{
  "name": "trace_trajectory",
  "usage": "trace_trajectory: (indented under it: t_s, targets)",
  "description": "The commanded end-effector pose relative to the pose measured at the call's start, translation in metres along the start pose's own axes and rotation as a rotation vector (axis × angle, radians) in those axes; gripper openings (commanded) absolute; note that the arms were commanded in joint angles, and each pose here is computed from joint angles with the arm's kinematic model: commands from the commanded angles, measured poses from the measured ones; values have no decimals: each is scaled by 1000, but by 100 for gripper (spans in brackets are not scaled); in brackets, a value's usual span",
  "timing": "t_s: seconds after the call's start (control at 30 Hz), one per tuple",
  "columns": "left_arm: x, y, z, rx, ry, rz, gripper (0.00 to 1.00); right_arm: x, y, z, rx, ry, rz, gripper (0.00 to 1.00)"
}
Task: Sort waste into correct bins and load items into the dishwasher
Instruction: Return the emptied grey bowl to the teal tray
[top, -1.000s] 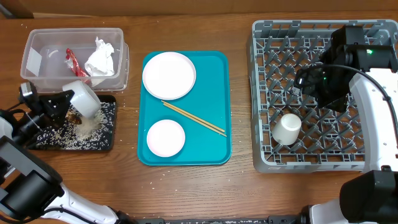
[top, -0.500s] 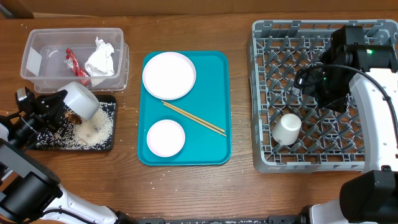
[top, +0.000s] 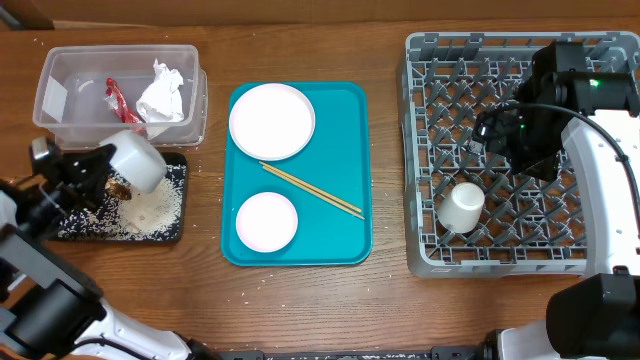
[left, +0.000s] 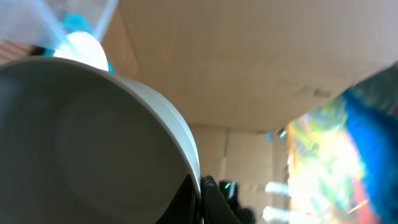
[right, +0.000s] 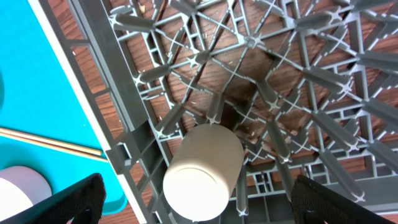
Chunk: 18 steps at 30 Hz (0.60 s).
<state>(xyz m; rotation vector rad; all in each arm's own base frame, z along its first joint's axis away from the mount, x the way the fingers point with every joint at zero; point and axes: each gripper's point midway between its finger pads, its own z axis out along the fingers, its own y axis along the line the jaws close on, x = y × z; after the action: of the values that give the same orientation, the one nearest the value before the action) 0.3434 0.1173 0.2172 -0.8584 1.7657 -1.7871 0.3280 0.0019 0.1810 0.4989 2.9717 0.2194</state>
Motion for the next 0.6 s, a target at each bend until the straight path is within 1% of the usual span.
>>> trace_trajectory:
  t_s: [0.0,0.13,0.17,0.2,0.27,0.33,0.57]
  targets:
    - [29,-44,21,-66,98,349,4,-6,4,-17,-13,-64,-18,97]
    - [64,-63,57,-181,268,552,4,-6,4,-17,-13,-66,-19,97]
    - [71,-64,65,-216,305,583,4,-6,4,-17,-13,-66,-19,97]
    - [77,-63,78,-283,350,611,4,-6,4,-17,-13,-66,-19,97]
    - [85,-55,101,-424,407,658,4,-6,4,-17,-13,-66,-19,97]
    - [93,-45,130,-550,450,737,4,-6,4,-17,-13,-66,-19,97]
    - [141,6,224,-861,562,1129,4,-7,4,-17,-14,-70,-19,97]
